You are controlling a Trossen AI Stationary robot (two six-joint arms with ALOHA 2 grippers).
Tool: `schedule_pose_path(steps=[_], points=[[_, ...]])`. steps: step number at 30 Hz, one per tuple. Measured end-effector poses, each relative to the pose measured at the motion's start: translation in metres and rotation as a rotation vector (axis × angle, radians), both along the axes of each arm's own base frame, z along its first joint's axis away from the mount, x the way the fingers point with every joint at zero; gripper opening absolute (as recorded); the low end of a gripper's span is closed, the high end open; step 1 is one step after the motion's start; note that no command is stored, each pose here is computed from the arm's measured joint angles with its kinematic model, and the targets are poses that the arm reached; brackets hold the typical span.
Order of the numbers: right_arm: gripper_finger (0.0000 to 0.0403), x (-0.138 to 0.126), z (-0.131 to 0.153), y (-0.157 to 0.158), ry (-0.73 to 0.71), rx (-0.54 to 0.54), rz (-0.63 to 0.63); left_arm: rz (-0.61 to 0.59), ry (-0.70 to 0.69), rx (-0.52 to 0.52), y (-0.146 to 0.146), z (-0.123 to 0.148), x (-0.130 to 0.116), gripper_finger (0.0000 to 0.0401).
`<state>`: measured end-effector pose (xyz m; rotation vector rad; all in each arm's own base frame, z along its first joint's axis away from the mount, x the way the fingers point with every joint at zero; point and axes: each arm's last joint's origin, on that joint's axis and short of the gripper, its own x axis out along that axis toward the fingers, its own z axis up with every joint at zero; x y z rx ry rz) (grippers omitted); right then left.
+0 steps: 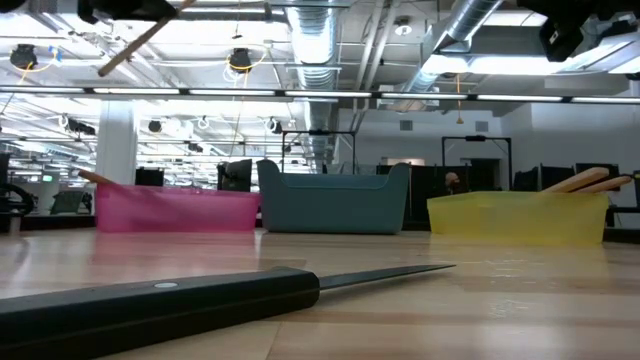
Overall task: Pick & Place Kitchen Items
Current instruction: Put the wooden serving spoon into the red bin
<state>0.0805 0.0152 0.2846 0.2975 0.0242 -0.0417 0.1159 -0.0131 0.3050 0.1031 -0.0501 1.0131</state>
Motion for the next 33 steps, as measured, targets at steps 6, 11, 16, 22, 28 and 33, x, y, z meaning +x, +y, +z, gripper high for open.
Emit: schedule_pose_path(steps=[6, 11, 16, 22, 28, 33], points=[[0.0126, 0.000, 0.000, -0.001, 0.000, -0.001, -0.026, -0.054, -0.027, 0.041, 0.005, 0.009, -0.019, 0.0052], [0.0126, 0.000, 0.000, -0.001, 0.000, -0.001, -0.028, -0.275, -0.165, 0.069, 0.001, 0.015, -0.023, 0.0054], [0.0126, 0.000, 0.000, -0.001, 0.000, -0.001, -0.028, -0.435, -0.200, 0.087, -0.005, 0.021, -0.021, 0.0054], [0.0126, 0.000, 0.000, -0.001, 0.000, -0.001, -0.028, -0.481, -0.158, 0.105, -0.006, 0.055, -0.020, 0.0055], [0.0126, 0.000, 0.000, -0.001, -0.001, -0.001, -0.028, -0.340, -0.011, 0.090, -0.002, 0.091, -0.016, 0.0055], [0.0126, 0.000, 0.000, -0.001, 0.000, -0.001, -0.028, -0.232, 0.061, 0.067, 0.000, 0.098, -0.011, 0.0055]])
